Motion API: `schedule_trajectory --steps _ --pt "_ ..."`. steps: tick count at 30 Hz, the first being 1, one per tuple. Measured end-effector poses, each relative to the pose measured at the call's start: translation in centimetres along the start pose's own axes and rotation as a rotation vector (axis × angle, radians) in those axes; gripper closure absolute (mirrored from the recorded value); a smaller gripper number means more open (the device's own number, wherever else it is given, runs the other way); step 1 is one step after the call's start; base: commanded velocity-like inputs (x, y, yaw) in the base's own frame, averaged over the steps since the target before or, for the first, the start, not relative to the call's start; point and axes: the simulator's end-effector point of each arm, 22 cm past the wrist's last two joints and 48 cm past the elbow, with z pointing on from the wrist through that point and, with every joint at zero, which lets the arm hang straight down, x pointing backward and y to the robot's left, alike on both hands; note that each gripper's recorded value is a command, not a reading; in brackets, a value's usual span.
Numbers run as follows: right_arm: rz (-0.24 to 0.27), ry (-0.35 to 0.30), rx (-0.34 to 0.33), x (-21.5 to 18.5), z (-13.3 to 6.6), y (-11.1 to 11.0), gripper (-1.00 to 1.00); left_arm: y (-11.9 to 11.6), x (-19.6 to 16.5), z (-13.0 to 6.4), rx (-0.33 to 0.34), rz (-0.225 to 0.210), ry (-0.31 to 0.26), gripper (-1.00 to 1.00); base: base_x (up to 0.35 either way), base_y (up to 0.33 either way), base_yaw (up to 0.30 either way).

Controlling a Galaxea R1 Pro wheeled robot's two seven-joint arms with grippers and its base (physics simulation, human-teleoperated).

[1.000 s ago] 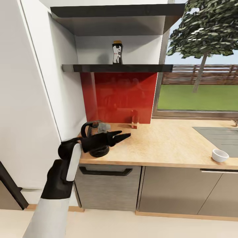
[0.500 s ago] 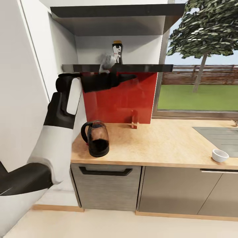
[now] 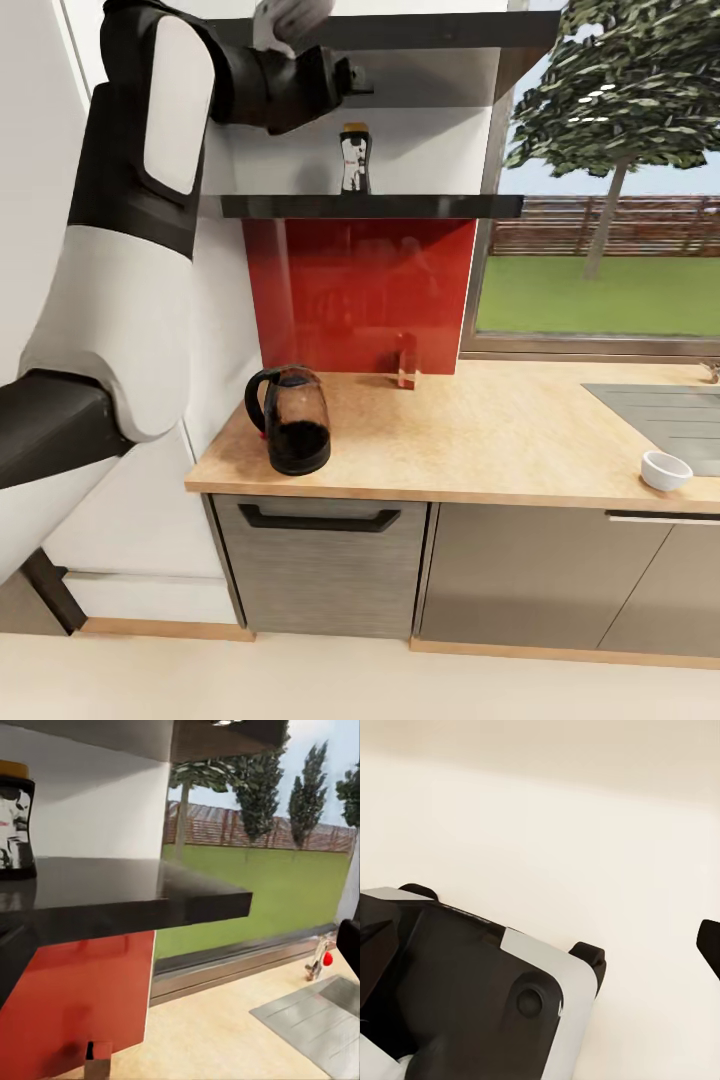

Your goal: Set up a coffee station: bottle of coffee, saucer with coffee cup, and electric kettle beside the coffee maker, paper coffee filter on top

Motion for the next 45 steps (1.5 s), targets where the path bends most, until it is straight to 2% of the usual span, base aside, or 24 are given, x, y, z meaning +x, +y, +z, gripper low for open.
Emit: schedule_trajectory --steps 1,4,6,8,10,13,16,35,38,45 --pt "0.0 0.0 0.0 0.0 0.0 0.0 -1.0 -0.2 -0.2 0.0 -0.003 0.012 0.0 -1.0 0.0 0.0 0.0" --pt "0.0 0.0 0.0 0.0 0.0 0.0 -1.0 -1.9 -0.6 0.2 -0.016 0.099 0.005 -1.0 0.0 0.0 0.0" --pt "0.0 0.0 0.0 0.0 0.0 0.0 -1.0 -2.3 -0.9 0.1 -0.029 0.128 0.0 -1.0 0.0 0.0 0.0" --pt "0.0 0.0 0.0 0.0 0.0 0.0 -1.0 -1.9 -1.3 0.0 -0.068 0.152 -0.008 -1.0 0.0 0.0 0.0" --pt "0.0 0.0 0.0 -0.1 -0.2 0.1 -1.0 -0.9 -1.9 -0.3 -0.136 0.166 -0.018 -1.0 0.0 0.0 0.0" --pt "0.0 0.001 -0.001 -0.2 -0.5 0.3 -1.0 -0.2 -2.6 -0.4 -0.175 0.171 -0.023 -1.0 0.0 0.0 0.0" --pt "0.0 0.001 -0.001 -0.3 -0.9 0.5 -1.0 -0.1 -3.0 -0.4 -0.183 0.171 -0.024 -1.0 0.0 0.0 0.0" --pt "0.0 0.002 -0.001 -0.9 -2.9 1.6 -1.0 0.1 -4.8 -0.1 -0.2 0.164 -0.01 -1.0 0.0 0.0 0.0" --pt "-0.001 0.002 -0.001 -1.0 -3.1 1.8 -1.0 1.8 -3.3 1.1 -0.225 0.138 0.031 -1.0 0.0 0.0 0.0" --pt "-0.001 0.002 -0.001 -1.2 -3.8 2.2 -1.0 4.7 -1.4 3.3 -0.267 0.089 0.049 -1.0 0.0 0.0 0.0"
